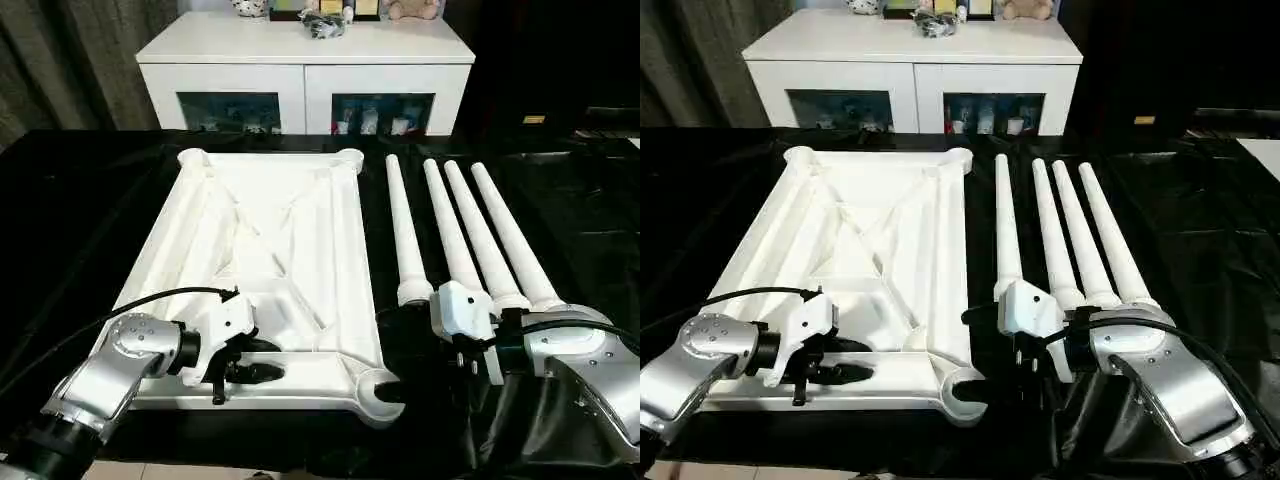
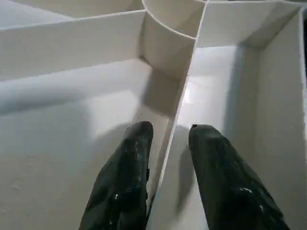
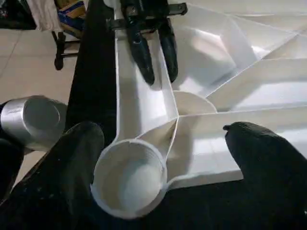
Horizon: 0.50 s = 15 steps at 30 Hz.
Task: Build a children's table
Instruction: Move to table
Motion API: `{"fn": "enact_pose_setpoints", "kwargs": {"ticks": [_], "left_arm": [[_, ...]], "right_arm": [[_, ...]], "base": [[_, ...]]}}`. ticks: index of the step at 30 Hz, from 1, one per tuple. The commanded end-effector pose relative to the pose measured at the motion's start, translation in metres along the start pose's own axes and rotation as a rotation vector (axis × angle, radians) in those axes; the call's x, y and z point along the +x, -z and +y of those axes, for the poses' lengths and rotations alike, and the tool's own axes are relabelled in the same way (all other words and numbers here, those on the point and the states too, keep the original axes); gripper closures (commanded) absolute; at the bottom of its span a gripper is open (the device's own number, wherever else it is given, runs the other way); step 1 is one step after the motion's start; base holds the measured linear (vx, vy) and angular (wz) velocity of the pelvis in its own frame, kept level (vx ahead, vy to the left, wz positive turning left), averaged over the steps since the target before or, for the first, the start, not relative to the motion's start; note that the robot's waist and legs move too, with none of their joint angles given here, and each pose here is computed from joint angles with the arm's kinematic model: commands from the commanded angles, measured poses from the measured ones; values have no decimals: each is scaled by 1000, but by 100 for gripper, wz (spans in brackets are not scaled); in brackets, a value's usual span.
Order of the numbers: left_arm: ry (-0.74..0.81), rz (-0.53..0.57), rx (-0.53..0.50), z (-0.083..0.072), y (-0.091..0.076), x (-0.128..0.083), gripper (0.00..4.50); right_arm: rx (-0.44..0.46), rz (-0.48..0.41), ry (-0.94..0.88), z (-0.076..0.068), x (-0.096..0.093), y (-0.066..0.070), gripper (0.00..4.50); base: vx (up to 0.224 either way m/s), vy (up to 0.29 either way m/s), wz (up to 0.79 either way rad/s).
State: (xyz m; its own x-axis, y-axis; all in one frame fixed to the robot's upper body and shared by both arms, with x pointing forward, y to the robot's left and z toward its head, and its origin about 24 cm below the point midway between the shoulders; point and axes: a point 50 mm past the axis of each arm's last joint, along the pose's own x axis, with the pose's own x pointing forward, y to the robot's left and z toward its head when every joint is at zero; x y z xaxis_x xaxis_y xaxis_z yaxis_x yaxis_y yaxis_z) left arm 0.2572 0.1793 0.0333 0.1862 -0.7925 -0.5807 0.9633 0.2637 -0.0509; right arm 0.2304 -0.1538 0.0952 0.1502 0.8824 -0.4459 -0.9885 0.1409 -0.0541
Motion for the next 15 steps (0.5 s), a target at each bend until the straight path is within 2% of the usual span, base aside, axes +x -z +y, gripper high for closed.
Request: {"fn": "enact_pose_setpoints", "kwargs": {"ticks": [1, 2, 8, 15], "left_arm": [[-30, 41, 6, 4, 3, 0, 328], [-33, 44, 6, 4, 4, 0, 345], [-129, 80, -39, 11, 11, -3, 378], [-252, 110, -85, 19, 19, -11, 390]], "right_arm": [[-16, 16, -8, 2, 0, -2, 0], [-16, 16, -8, 2, 0, -2, 0], [-21, 19, -5, 1, 2, -1, 0], [-33, 14, 15, -3, 4, -1, 0]], "base": [[0, 0, 0], [0, 0, 0], [0, 0, 0], [0, 0, 0]]}}
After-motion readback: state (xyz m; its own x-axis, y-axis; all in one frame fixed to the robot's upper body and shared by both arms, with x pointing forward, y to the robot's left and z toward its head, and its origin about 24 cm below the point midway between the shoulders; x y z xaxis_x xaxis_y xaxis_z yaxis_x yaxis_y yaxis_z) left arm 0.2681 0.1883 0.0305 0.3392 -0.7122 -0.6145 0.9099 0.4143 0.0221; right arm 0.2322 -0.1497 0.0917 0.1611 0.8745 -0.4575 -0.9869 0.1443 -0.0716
